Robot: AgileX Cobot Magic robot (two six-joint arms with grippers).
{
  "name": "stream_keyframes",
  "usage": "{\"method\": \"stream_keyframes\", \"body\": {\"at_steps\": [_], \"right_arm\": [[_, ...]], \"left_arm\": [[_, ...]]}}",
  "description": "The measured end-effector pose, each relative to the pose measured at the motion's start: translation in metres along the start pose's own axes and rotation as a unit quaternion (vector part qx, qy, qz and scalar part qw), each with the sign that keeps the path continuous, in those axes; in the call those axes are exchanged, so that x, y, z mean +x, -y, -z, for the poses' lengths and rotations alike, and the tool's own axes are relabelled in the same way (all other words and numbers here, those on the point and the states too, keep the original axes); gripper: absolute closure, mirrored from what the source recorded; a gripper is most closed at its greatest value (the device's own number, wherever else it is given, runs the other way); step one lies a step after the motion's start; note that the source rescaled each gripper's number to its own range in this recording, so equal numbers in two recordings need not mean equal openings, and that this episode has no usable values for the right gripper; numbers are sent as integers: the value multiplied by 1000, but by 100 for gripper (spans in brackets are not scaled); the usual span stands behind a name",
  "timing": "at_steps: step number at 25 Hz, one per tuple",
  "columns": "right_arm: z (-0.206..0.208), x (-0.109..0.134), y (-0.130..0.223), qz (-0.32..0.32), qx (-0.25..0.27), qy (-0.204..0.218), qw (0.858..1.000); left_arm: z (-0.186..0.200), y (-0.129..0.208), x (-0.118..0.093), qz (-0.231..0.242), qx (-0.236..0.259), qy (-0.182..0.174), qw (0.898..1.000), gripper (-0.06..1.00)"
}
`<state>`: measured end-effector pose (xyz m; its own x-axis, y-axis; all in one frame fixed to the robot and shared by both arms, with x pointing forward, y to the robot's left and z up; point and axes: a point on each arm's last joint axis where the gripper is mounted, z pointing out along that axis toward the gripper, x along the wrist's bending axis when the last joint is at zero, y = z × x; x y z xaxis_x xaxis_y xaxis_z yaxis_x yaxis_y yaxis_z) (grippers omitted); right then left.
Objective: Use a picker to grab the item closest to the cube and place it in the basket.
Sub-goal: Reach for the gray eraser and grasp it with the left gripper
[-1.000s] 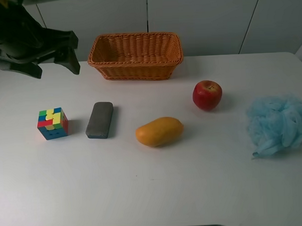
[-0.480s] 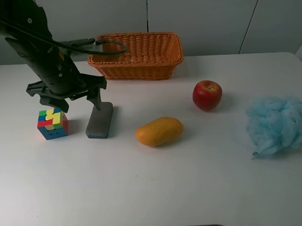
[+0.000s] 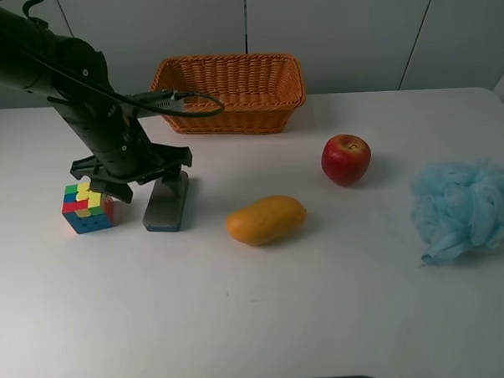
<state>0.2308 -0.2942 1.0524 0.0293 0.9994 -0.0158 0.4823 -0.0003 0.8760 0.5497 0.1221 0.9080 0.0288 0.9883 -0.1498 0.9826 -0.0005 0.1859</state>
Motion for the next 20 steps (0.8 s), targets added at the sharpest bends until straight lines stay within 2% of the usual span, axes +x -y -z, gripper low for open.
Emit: {"method": "stream_keyframes", "body": {"at_steps": [20], "right_arm": [[0, 0, 0, -1, 0, 0, 1000]], "left_arm": [[-30, 1, -1, 0, 8, 3, 1000, -6]]}}
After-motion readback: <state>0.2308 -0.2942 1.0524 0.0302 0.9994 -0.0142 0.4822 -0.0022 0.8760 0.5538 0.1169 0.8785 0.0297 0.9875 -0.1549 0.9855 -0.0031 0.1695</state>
